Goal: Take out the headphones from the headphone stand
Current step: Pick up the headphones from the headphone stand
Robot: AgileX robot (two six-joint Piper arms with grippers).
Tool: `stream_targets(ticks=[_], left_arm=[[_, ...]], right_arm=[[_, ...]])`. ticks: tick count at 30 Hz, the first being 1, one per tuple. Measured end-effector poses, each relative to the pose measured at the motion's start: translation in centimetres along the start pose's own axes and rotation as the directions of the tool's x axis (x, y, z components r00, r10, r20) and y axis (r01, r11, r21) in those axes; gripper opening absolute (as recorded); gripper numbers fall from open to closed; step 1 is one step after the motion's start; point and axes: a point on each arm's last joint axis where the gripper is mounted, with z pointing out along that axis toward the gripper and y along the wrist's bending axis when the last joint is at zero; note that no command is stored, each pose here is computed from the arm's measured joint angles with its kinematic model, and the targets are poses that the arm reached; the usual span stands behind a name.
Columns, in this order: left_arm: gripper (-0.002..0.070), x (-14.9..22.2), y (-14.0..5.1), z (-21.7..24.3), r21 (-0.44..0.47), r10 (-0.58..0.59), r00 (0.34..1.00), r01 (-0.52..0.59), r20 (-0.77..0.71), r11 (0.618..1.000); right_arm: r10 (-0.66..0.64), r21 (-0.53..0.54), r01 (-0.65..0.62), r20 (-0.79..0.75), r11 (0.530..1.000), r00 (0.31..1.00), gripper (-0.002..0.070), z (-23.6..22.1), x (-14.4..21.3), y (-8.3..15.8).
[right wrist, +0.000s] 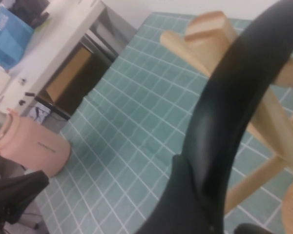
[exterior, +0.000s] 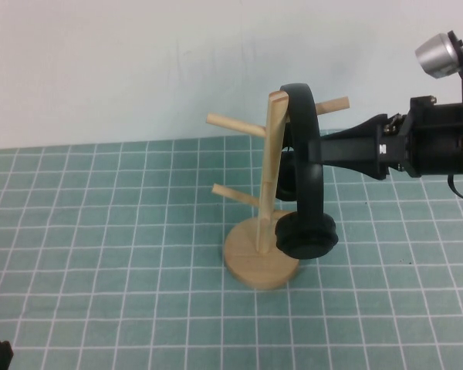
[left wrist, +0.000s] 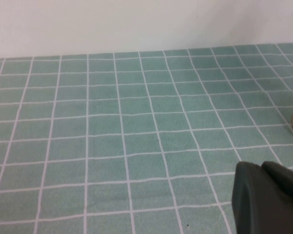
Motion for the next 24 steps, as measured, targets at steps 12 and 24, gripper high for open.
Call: stream_targets(ticks=[12,24], left_arm=[[-0.0006,0.0,0.0,0.0,0.000,0.000,1.000,0.000,0.000,1.000],[-0.0006,0.0,0.0,0.0,0.000,0.000,1.000,0.000,0.000,1.000]], right_arm=[[-0.003,-0.052,0.002,-0.015,0.999,1.000,0.0484,0.8,0.3,0.9],[-0.020,-0.014,0.020,-0.013,1.000,1.000,0.0297,2.7,0.7,1.0]])
